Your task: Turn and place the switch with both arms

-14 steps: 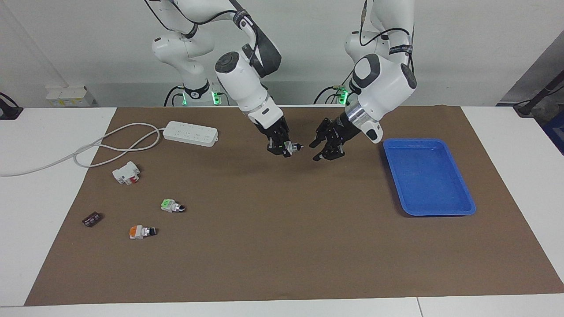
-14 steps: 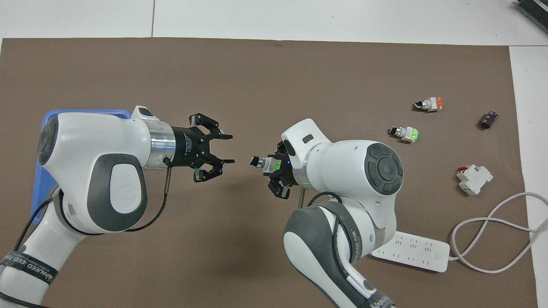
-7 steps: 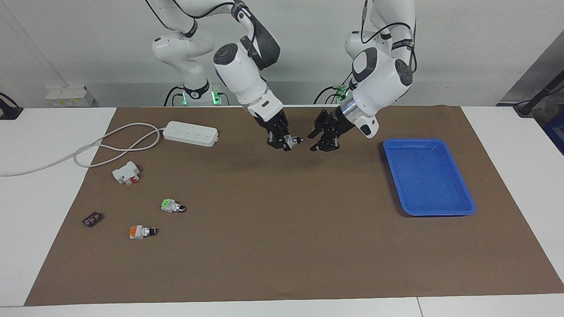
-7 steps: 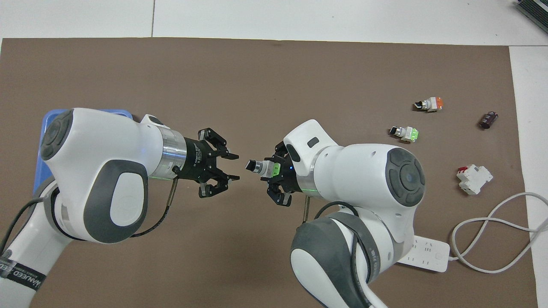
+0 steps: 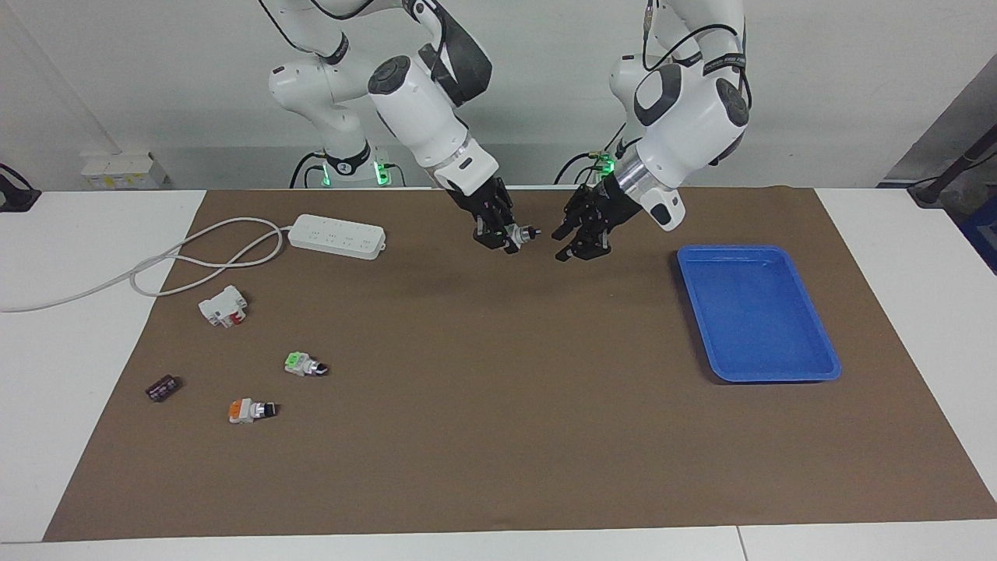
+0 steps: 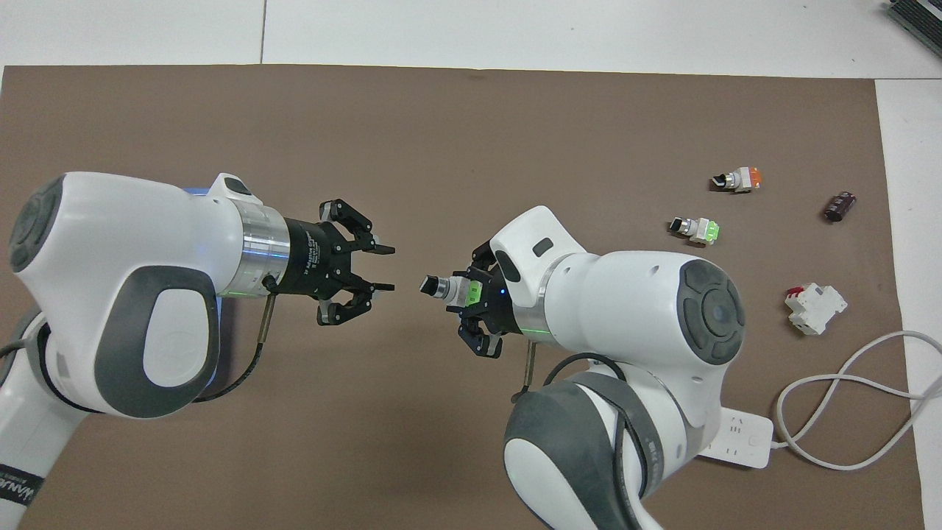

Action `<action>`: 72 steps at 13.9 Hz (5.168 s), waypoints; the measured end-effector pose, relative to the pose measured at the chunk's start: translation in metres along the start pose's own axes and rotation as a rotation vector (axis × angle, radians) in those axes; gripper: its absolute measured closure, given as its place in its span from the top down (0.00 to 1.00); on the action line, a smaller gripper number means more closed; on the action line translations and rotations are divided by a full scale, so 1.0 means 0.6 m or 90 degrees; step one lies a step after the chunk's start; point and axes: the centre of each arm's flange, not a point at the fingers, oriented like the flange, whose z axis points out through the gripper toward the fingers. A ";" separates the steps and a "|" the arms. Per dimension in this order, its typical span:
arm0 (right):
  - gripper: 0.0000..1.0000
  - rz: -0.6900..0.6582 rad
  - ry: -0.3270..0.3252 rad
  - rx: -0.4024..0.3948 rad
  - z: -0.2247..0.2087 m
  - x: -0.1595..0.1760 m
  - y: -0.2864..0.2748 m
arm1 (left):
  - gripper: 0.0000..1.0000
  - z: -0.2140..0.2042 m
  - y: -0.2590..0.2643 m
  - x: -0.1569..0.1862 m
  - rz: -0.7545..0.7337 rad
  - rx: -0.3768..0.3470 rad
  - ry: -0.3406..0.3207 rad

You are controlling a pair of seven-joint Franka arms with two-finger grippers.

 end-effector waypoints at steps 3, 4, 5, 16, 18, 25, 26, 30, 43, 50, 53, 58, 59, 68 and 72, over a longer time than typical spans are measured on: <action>0.41 -0.001 0.001 -0.001 -0.002 0.002 -0.001 | 0.43 -0.047 -0.005 -0.014 0.080 -0.022 -0.004; 0.41 -0.002 0.001 0.000 -0.001 0.002 -0.002 | 0.42 -0.055 -0.006 -0.020 0.121 -0.027 -0.004; 0.41 -0.002 0.001 0.000 -0.001 0.003 -0.003 | 0.42 -0.060 -0.007 -0.024 0.168 -0.031 -0.003; 0.41 -0.006 0.003 -0.001 -0.004 0.008 -0.007 | 0.44 -0.048 -0.007 -0.045 0.812 -0.060 0.035; 0.41 -0.007 0.004 -0.002 -0.006 0.009 -0.008 | 0.49 -0.038 -0.009 -0.062 0.870 -0.075 0.048; 0.41 -0.008 0.003 0.002 -0.008 0.009 -0.010 | 0.89 -0.044 0.001 -0.055 0.990 -0.085 0.104; 0.41 -0.008 0.003 0.002 -0.008 0.009 -0.010 | 0.85 -0.044 0.001 -0.053 1.028 -0.081 0.110; 0.41 -0.008 0.003 0.002 -0.009 0.010 -0.010 | 0.66 -0.031 -0.004 -0.043 1.184 -0.056 0.118; 0.41 -0.004 0.014 -0.004 -0.025 0.014 -0.011 | 0.30 -0.010 -0.037 -0.077 1.401 0.015 0.018; 0.41 -0.004 0.012 -0.001 -0.024 0.013 -0.011 | 0.28 0.005 -0.050 -0.108 1.423 0.016 0.003; 0.41 -0.004 0.012 -0.001 -0.024 0.013 -0.011 | 0.28 0.006 -0.048 -0.113 1.427 0.006 0.017; 0.41 -0.004 0.012 -0.001 -0.024 0.013 -0.011 | 0.28 0.020 -0.046 -0.116 1.429 0.004 0.022; 0.41 -0.004 0.012 -0.001 -0.024 0.013 -0.011 | 0.28 0.021 -0.045 -0.116 1.429 0.003 0.023; 0.41 -0.003 0.011 0.000 -0.024 0.011 -0.011 | 0.34 0.034 -0.046 -0.115 1.434 0.009 0.015; 0.41 0.000 0.008 0.003 -0.024 0.007 -0.009 | 0.42 0.039 -0.049 -0.120 1.440 0.010 0.012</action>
